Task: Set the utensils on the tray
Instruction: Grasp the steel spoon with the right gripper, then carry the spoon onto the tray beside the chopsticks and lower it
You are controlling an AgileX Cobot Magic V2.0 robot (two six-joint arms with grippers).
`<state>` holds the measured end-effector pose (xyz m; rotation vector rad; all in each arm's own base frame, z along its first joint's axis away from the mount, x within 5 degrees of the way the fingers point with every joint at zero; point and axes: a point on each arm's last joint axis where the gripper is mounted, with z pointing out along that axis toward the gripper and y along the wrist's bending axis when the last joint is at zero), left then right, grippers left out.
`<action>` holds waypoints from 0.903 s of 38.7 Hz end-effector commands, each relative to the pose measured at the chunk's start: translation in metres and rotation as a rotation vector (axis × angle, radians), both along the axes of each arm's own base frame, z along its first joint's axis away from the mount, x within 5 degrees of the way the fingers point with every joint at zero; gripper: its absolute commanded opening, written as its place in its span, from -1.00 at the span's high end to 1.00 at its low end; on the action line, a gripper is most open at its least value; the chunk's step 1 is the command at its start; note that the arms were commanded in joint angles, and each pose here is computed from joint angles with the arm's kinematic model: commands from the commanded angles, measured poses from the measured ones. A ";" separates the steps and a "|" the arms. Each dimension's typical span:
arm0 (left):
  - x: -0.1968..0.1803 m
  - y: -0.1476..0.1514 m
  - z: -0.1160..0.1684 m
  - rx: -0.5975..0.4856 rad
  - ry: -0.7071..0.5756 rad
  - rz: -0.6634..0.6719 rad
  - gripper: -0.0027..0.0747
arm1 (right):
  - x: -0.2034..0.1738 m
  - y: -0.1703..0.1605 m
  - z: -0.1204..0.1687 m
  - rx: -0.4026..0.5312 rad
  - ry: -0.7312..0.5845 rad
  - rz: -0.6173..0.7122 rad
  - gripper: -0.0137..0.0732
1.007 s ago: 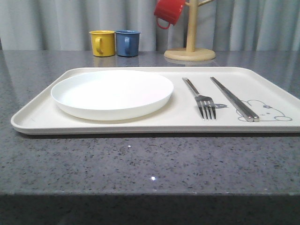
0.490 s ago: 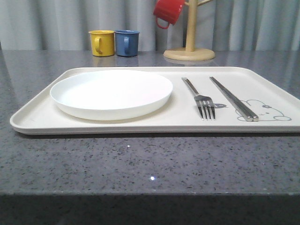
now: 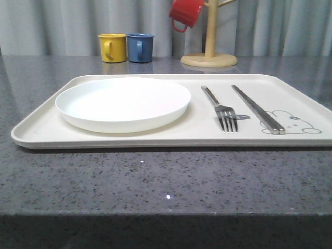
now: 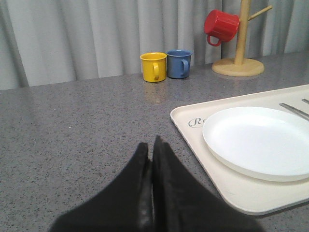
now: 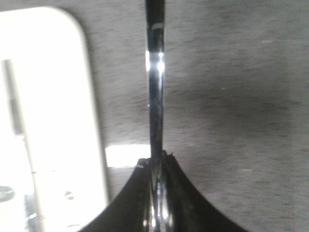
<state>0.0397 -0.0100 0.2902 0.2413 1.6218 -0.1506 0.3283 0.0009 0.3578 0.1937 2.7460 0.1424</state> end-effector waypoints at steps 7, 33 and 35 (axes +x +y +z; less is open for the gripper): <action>-0.001 0.000 0.016 -0.041 -0.094 0.000 0.98 | -0.016 0.061 0.011 0.038 0.057 0.114 0.77; -0.001 0.000 0.016 -0.041 -0.094 0.000 0.98 | -0.008 0.079 -0.050 0.011 0.218 0.115 0.77; -0.001 0.000 0.016 -0.041 -0.094 0.000 0.98 | -0.007 0.079 -0.050 0.013 0.210 0.115 0.77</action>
